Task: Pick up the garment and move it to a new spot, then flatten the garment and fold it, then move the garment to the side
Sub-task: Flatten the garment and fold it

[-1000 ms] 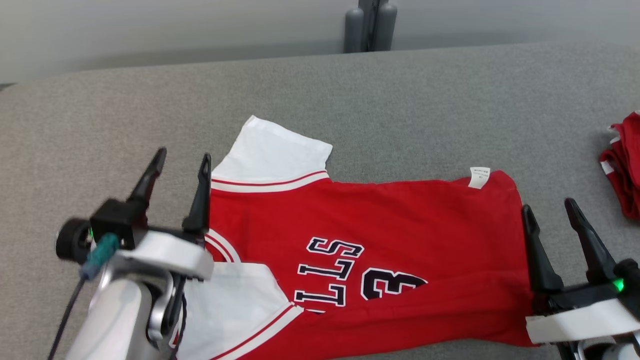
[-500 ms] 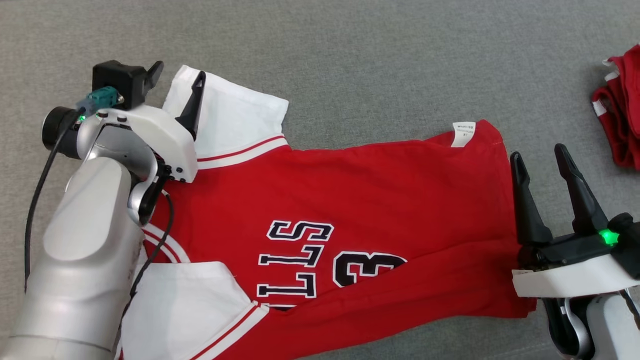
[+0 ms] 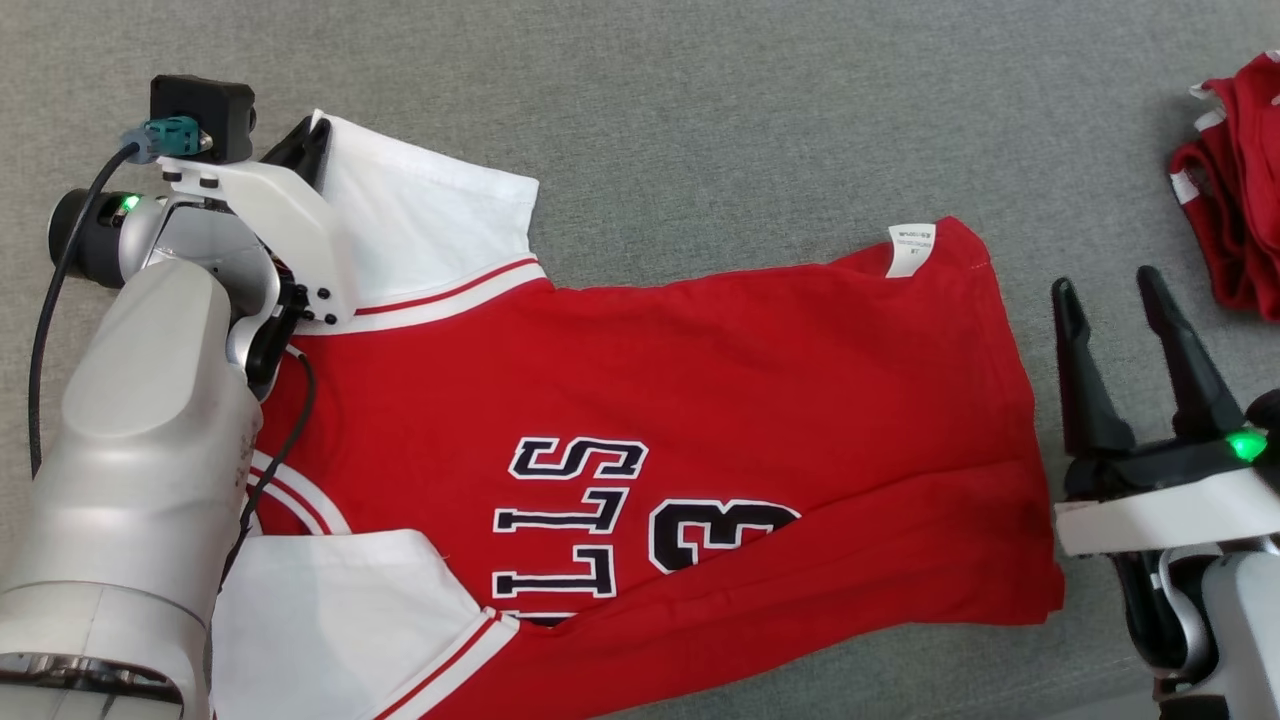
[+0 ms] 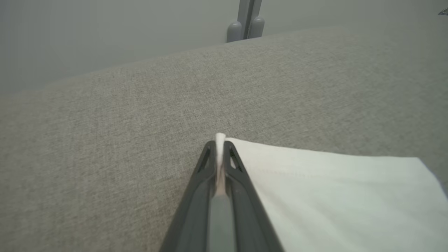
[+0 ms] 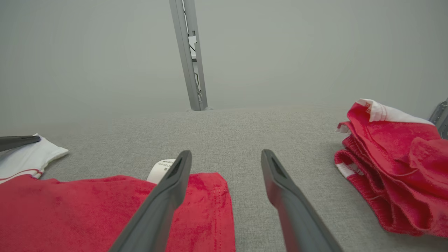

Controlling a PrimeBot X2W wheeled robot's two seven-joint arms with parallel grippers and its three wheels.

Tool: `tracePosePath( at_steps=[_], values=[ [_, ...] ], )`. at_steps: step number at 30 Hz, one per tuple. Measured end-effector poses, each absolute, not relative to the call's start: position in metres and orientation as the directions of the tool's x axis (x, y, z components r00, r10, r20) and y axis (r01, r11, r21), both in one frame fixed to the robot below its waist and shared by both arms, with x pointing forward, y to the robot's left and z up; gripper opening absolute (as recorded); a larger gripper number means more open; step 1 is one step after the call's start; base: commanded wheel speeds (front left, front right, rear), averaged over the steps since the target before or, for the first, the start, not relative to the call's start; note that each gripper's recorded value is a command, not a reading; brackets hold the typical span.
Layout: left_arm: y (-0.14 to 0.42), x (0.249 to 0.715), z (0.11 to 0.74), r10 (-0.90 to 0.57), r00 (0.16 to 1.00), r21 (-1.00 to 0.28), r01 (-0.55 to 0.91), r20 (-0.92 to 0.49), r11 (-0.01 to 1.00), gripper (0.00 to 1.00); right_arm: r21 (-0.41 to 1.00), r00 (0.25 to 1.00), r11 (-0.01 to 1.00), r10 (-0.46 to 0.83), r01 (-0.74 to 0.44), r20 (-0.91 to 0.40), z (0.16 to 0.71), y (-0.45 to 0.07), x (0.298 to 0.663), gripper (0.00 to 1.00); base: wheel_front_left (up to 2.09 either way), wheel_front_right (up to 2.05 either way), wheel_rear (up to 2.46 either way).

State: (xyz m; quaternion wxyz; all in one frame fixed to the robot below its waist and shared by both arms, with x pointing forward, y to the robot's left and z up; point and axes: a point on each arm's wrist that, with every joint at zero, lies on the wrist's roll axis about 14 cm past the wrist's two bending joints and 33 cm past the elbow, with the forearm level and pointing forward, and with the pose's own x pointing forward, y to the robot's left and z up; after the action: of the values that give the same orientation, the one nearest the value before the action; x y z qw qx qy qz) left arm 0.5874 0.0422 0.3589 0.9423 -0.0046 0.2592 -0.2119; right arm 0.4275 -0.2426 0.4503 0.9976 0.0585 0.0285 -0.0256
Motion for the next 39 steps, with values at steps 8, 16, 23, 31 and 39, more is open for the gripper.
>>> tracePosePath(
  at_steps=[8,16,23,31,39],
  values=[
    [0.048,0.597,0.38,-0.399,0.827,-0.094,0.395,-0.396,0.914,0.0,0.101,0.984,0.995,0.014,0.004,-0.175,0.416,-0.245,0.449,1.0,0.0,0.0,0.0],
    [0.059,0.599,0.387,-0.384,0.849,-0.087,0.379,-0.364,0.921,0.0,0.128,0.923,0.989,0.12,-0.077,-0.367,0.372,-0.225,0.462,1.0,0.0,0.0,0.0],
    [0.066,0.601,0.4,-0.375,0.874,-0.089,0.367,-0.309,0.926,0.0,0.156,0.912,0.981,0.17,-0.119,-0.374,0.377,-0.218,0.476,0.0,0.0,0.0,0.0],
    [0.069,0.606,0.452,-0.384,0.911,-0.076,0.377,-0.149,0.923,0.0,0.178,0.957,0.973,0.186,-0.148,-0.221,0.43,-0.223,0.496,0.0,0.0,0.0,0.0],
    [0.08,0.587,0.469,-0.369,0.927,-0.13,0.359,-0.069,0.924,0.0,0.284,0.962,0.95,0.193,-0.133,-0.193,0.441,-0.219,0.489,0.0,0.0,0.0,0.0]
  ],
)
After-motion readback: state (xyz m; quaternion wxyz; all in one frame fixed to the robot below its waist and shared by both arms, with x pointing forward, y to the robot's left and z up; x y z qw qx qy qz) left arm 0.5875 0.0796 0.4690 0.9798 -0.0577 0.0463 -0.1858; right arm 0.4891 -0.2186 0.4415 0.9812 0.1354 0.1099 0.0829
